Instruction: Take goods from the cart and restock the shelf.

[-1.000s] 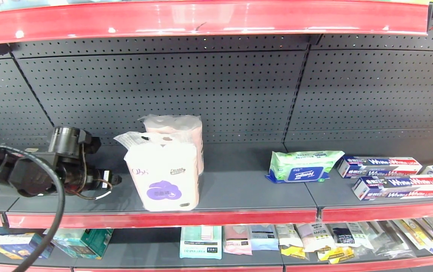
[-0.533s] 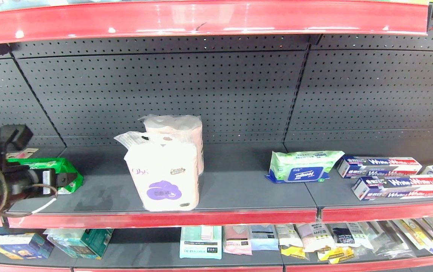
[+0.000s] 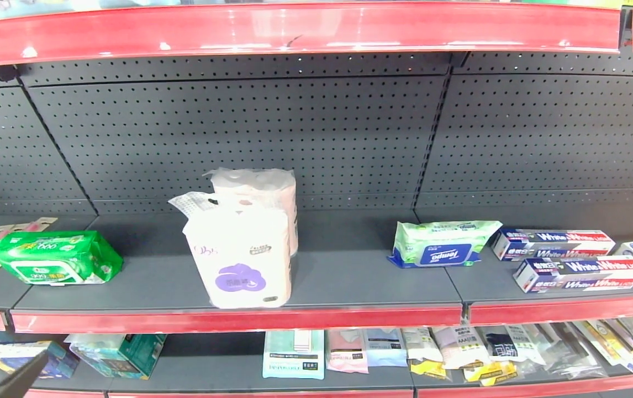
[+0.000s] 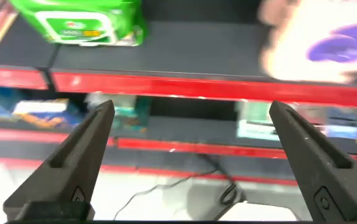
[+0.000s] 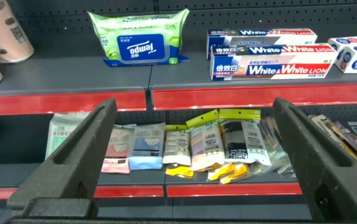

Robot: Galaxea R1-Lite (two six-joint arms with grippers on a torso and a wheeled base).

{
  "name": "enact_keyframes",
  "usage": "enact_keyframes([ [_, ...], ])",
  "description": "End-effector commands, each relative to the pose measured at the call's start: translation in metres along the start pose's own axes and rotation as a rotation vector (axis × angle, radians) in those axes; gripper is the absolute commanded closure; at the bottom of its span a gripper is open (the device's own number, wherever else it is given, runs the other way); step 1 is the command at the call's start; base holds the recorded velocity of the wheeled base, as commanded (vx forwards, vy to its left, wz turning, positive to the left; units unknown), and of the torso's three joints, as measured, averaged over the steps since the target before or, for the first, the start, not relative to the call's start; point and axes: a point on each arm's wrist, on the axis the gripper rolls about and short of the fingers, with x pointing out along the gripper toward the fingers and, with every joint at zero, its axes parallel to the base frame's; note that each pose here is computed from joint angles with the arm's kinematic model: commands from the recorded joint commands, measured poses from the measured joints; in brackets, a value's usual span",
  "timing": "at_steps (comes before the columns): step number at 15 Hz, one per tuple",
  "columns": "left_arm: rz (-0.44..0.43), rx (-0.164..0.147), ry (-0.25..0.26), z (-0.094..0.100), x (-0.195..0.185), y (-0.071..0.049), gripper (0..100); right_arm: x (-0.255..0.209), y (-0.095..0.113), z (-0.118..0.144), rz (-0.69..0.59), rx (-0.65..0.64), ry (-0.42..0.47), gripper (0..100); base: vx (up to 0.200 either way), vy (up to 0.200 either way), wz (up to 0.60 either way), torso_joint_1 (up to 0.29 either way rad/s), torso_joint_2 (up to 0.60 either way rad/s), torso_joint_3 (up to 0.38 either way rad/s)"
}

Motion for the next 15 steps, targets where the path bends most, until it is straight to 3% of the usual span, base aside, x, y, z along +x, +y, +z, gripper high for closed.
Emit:
enact_keyframes([
  [1,-0.178,0.041,-0.221,-0.076,-0.0292,-0.0082,0,0.0001,0.0,0.0,0.001,0.0,0.002,0,0.0,0.0,0.0,0.0,0.0,0.0],
  [2,-0.18,0.048,-0.284,-0.0794,-0.0337,-0.0085,0,0.0001,0.0,-0.0001,0.001,0.0,0.003,0,0.0,0.0,0.0,0.0,0.0,0.0],
  [3,-0.115,0.033,-0.275,-0.0787,-0.0331,-0.0071,0,0.0001,0.0,0.0,0.001,0.0,0.002,0,0.0,0.0,0.0,0.0,0.0,0.0],
  [5,0.143,-0.003,-0.274,-0.0793,-0.0326,-0.0013,0,0.0001,0.0,-0.0001,0.001,0.0,0.003,0,0.0,0.0,0.0,0.0,0.0,0.0],
  [6,0.201,-0.008,-0.269,-0.0804,-0.0322,0.0001,0,0.0001,0.0,0.0,0.001,-0.002,0.002,0,0.0,0.0,0.0,0.0,0.0,0.0],
  [7,0.222,-0.011,-0.272,-0.0801,-0.0324,0.0005,0,0.0001,0.0,0.0,0.001,0.0,0.002,0,0.0,0.0,0.0,0.0,0.0,0.0],
  [9,0.186,0.074,-0.301,-0.0777,-0.0324,-0.0005,0,0.0001,0.0,0.0,0.001,0.0,0.002,0,0.0,0.0,0.0,0.0,0.0,0.0],
  [11,0.066,-0.026,-0.288,-0.0788,-0.032,-0.0028,0,0.0001,0.0,0.0,0.001,0.0,0.002,0,0.0,0.0,0.0,0.0,0.0,0.0],
  [13,0.107,0.072,-0.277,-0.0798,-0.0315,-0.0022,0,0.0001,0.0,0.0,0.001,0.0,0.002,0,0.0,0.0,0.0,0.0,0.0,0.0],
  [15,0.194,0.057,-0.265,-0.0802,-0.0318,-0.0018,0,0.0001,0.0,0.0,0.001,0.0,0.002,0,0.0,0.0,0.0,0.0,0.0,0.0],
])
